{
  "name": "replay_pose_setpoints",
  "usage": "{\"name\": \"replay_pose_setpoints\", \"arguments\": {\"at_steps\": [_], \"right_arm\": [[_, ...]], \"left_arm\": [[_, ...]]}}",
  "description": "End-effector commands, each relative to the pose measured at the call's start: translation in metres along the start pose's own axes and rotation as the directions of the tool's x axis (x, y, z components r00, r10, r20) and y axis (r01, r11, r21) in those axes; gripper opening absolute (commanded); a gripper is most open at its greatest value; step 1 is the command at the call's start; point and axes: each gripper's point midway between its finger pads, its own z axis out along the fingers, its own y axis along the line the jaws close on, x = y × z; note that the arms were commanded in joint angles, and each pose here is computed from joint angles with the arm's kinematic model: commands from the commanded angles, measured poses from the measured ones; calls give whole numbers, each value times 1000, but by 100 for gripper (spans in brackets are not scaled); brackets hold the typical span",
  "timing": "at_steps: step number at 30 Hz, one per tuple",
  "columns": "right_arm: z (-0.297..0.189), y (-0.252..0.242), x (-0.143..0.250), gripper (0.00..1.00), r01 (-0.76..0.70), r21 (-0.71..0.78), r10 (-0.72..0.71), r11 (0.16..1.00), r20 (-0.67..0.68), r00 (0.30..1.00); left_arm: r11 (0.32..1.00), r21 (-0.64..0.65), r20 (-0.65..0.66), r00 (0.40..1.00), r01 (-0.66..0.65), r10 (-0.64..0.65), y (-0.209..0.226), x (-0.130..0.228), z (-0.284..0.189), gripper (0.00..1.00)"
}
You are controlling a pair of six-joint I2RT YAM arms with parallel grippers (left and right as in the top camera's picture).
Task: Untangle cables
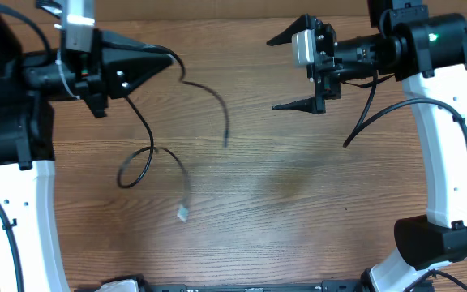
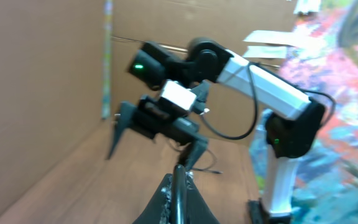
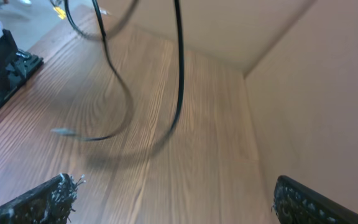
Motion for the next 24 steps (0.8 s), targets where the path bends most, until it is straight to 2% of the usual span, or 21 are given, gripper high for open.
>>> {"name": "replay_pose_setpoints", "arguments": {"at_steps": [1,8,15,21,24], "right_arm": [[13,5,-20,100,86,-27,-83,996,85,993],[28,4,-34,100,128,-37,-123,991,116,986],[31,-5,-38,100,115,-15,-112,993,123,986],[36,-11,-33,100,-18,-29,21,999,124,992],[42,-15,-31,100,-128,-45,133,991,125,983]], "left_arm": [[996,85,-8,1000,-5,6,-17,-3,14,4],[987,126,-2,994,-104,105,-25,-9,25,4],[984,152,-4,995,-96,98,-30,-8,34,6],[980,110,3,986,-166,166,-19,-6,39,6],[978,58,0,980,-200,201,-5,-4,41,6]]}}
